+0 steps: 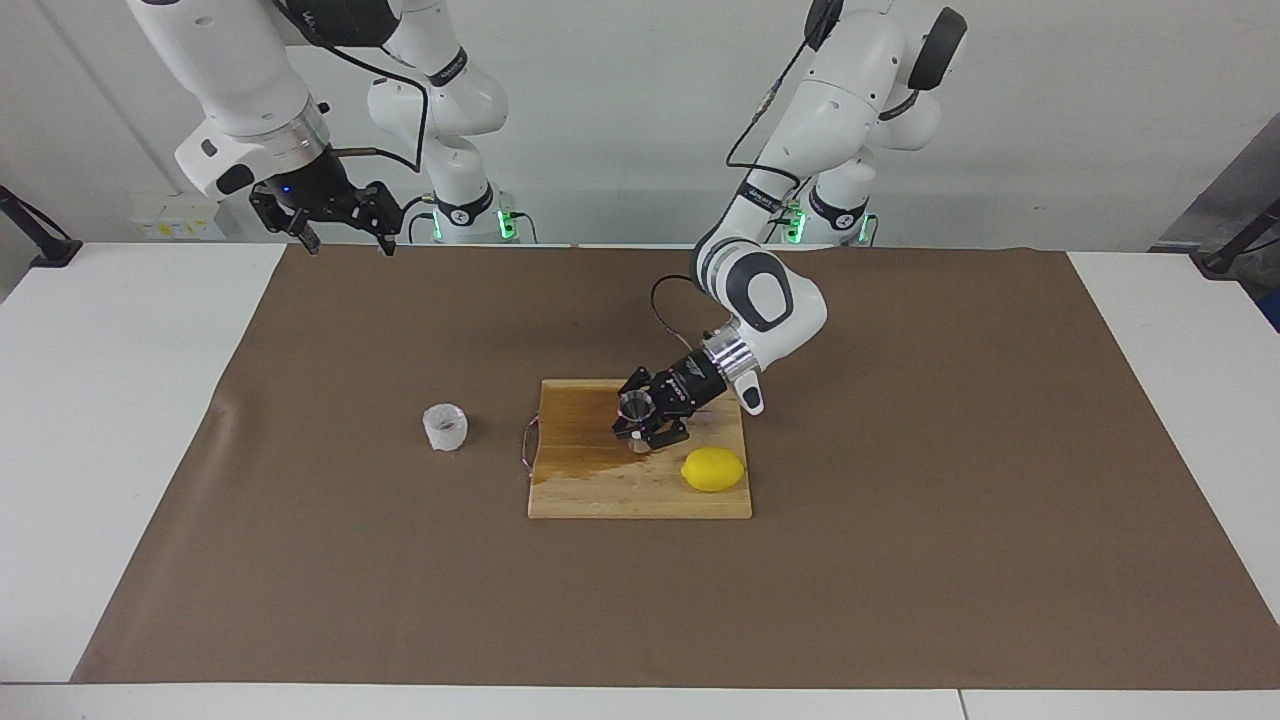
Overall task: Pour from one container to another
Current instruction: 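Lower the dark cup onto the board and open the left gripper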
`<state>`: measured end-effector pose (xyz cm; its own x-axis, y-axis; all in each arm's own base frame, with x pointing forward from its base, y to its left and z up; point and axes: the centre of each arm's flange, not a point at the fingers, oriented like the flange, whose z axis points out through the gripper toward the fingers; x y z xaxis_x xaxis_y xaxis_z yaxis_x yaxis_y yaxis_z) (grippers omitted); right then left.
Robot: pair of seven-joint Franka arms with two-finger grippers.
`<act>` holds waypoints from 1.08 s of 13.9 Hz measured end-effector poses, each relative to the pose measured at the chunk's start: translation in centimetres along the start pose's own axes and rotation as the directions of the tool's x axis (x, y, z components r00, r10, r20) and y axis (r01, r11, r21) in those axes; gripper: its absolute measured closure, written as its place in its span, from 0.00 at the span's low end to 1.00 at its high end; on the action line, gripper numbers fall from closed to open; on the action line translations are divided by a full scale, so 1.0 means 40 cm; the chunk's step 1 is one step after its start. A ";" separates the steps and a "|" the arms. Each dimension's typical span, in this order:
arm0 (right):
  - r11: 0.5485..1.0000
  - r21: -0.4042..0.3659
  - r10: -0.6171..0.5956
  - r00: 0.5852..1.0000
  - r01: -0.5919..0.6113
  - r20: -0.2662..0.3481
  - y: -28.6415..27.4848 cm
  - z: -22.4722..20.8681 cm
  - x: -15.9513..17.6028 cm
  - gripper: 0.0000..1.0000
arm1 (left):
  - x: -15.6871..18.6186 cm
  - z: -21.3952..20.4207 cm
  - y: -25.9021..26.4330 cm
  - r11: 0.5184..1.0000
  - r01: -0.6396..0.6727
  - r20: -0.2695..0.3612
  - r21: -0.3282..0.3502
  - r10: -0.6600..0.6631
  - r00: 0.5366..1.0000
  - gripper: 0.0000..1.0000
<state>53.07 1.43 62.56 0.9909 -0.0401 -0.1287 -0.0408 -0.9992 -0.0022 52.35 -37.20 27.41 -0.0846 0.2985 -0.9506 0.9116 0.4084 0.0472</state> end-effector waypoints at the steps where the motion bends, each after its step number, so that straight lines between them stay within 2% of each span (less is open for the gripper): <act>1: 1.000 0.000 0.000 1.000 0.000 0.000 0.000 0.000 0.000 0.00 | 0.000 0.000 0.000 1.000 -0.005 -0.001 0.000 0.005 1.000 0.82; 2: 1.000 0.000 0.000 1.000 0.000 0.000 0.000 0.000 0.000 0.00 | 0.000 0.000 0.000 1.000 -0.009 -0.001 -0.001 0.009 1.000 0.82; 3: 1.000 0.000 0.000 1.000 0.000 0.000 0.000 0.000 0.000 0.00 | 0.000 0.000 0.000 1.000 -0.012 -0.001 -0.001 0.012 1.000 0.76; 5: 1.000 0.000 0.000 1.000 0.000 0.000 0.000 0.000 0.000 0.00 | 0.001 -0.001 0.001 1.000 -0.014 -0.002 -0.002 0.014 1.000 0.56; 9: 1.000 0.000 0.000 1.000 0.000 0.000 0.000 0.000 0.000 0.00 | 0.001 -0.003 0.005 1.000 -0.016 -0.003 -0.005 0.016 1.000 0.10; 10: 1.000 0.000 0.000 1.000 0.000 0.000 0.000 0.000 0.000 0.00 | 0.001 -0.004 0.007 1.000 -0.017 -0.005 -0.007 0.017 1.000 0.01; 15: 1.000 0.000 0.000 1.000 0.000 0.000 0.000 0.000 0.000 0.00 | 0.001 -0.026 0.029 0.994 -0.103 -0.089 -0.043 0.099 0.991 0.00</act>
<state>53.07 1.43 62.56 0.9909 -0.0402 -0.1287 -0.0408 -0.9992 -0.0022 52.99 -35.81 27.74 -0.0295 0.4129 -0.9103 0.8971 0.4126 0.1581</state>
